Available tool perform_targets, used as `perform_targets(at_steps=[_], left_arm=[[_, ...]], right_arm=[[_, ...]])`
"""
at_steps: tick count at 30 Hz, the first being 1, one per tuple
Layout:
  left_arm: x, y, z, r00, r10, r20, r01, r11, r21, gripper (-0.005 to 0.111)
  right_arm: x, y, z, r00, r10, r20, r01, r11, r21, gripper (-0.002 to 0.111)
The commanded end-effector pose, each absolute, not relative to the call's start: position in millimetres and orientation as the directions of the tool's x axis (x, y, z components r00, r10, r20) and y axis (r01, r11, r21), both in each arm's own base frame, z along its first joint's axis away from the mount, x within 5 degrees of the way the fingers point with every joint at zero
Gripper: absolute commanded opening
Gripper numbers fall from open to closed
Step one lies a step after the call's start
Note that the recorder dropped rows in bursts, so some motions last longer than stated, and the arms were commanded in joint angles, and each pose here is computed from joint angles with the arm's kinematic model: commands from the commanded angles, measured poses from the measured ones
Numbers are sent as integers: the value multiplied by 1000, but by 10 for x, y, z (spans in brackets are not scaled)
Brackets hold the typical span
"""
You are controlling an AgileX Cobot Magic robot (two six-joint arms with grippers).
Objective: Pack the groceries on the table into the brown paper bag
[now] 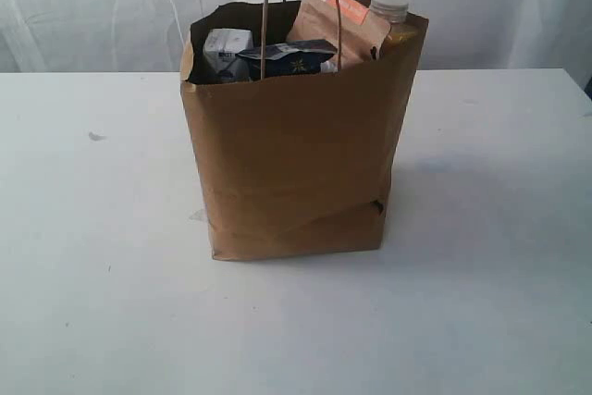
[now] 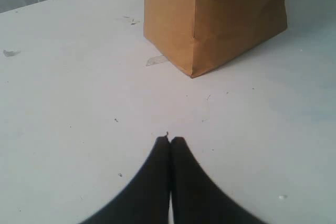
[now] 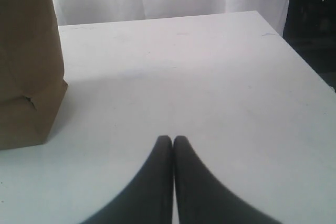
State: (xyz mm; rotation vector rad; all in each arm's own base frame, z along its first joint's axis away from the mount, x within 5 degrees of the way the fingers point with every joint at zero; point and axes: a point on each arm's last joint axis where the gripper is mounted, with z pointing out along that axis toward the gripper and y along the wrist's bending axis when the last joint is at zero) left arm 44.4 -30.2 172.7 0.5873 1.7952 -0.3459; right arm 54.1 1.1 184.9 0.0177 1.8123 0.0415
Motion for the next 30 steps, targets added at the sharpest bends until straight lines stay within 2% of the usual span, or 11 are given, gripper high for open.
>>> perform_targets(at_steps=[1, 25, 26, 28, 30], left_arm=[[441, -300, 1711, -217, 220, -951, 554, 830, 66, 0], [441, -300, 1711, -217, 220, -951, 554, 830, 66, 0], [442, -295, 1704, -199, 261, -945, 560, 822, 109, 0], [443, -247, 1640, -123, 499, -858, 579, 738, 346, 0], [452, -230, 1639, -53, 600, -798, 577, 671, 466, 0]], right_arm=[[540, 7, 1843, -230, 33, -973, -4, 999, 35, 0], [540, 8, 1843, -230, 35, -972, -4, 999, 37, 0], [540, 8, 1843, -230, 35, -972, -4, 999, 37, 0], [540, 8, 1843, -230, 35, -972, -4, 999, 37, 0], [540, 8, 1843, -230, 35, -972, -4, 999, 37, 0]])
